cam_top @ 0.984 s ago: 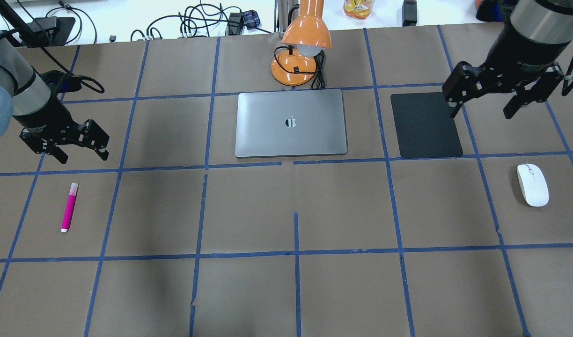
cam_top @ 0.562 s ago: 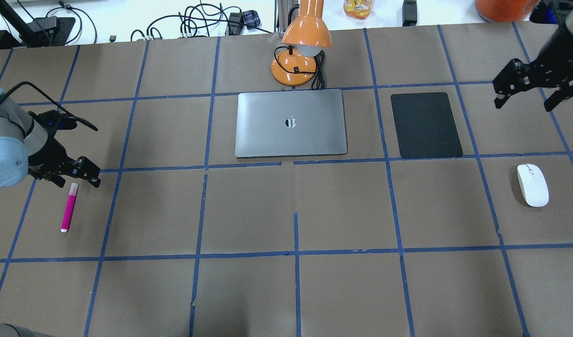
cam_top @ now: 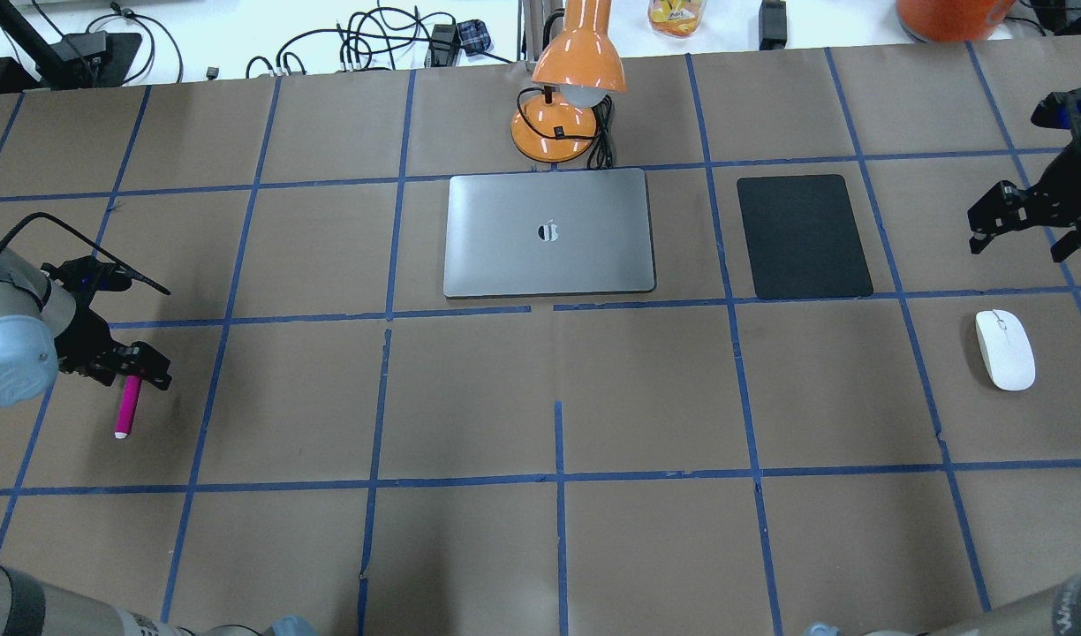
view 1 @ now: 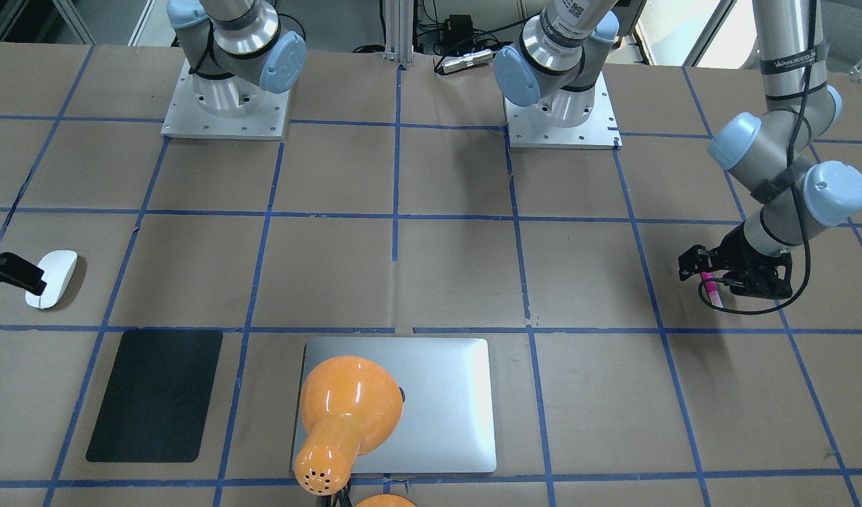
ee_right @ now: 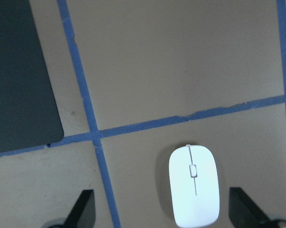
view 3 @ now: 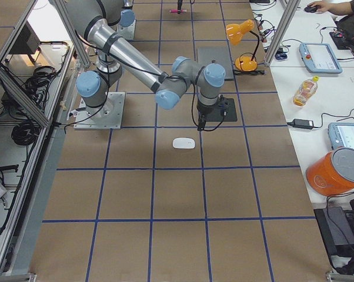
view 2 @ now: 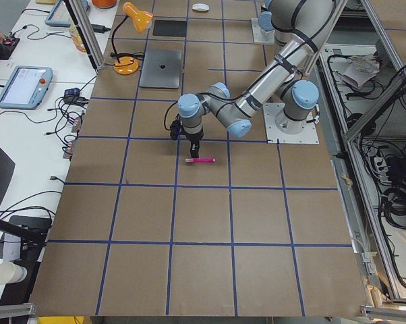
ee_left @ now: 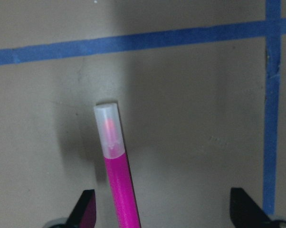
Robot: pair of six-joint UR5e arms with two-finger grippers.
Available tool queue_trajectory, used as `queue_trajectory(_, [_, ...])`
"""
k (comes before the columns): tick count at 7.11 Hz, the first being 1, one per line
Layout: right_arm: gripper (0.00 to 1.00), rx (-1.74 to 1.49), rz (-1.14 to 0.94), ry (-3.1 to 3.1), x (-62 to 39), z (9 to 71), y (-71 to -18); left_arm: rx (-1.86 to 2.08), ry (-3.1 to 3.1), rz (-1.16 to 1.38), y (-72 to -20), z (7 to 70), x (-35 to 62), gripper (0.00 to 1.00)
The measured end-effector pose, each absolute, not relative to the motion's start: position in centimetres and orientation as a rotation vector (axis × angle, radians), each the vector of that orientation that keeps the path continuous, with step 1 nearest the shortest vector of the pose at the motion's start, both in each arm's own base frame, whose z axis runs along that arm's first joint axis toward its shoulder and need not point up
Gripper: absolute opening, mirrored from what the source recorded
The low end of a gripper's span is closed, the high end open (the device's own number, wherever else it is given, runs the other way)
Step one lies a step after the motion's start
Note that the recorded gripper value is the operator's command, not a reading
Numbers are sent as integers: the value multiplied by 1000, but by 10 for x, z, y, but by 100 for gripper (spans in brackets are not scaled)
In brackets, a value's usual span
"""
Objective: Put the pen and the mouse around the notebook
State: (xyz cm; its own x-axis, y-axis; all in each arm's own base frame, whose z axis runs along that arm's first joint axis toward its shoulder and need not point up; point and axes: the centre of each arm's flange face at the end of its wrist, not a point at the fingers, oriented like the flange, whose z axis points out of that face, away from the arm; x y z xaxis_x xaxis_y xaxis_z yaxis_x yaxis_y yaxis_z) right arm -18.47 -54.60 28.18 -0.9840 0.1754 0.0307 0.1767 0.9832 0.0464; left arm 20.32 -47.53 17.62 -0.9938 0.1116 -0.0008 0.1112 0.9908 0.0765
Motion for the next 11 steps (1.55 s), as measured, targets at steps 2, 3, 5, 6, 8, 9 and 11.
queue_trajectory(2, [100,-190,-55,-3059,-199,228,-527,191,3106,74,-480,174,208,4])
queue_trajectory(3, [100,-154,-66,-3052,-201,211,-521,192,3099,61,-481,175,209,0])
queue_trajectory(5, [100,-131,-103,-3057,-201,190,-516,175,3096,54,-482,176,209,0])
queue_trajectory(6, [100,-131,-119,-3060,-203,184,-515,126,3095,46,-483,180,207,0])
queue_trajectory(8, [100,-140,-149,-3049,-211,178,-511,-114,3097,24,-498,192,177,0])
queue_trajectory(9, [100,-147,-165,-3047,-215,177,-508,-267,3100,4,-511,202,139,0])
queue_trajectory(11, [80,-154,-182,-3053,-217,175,-505,-600,3092,-53,-532,223,33,0])
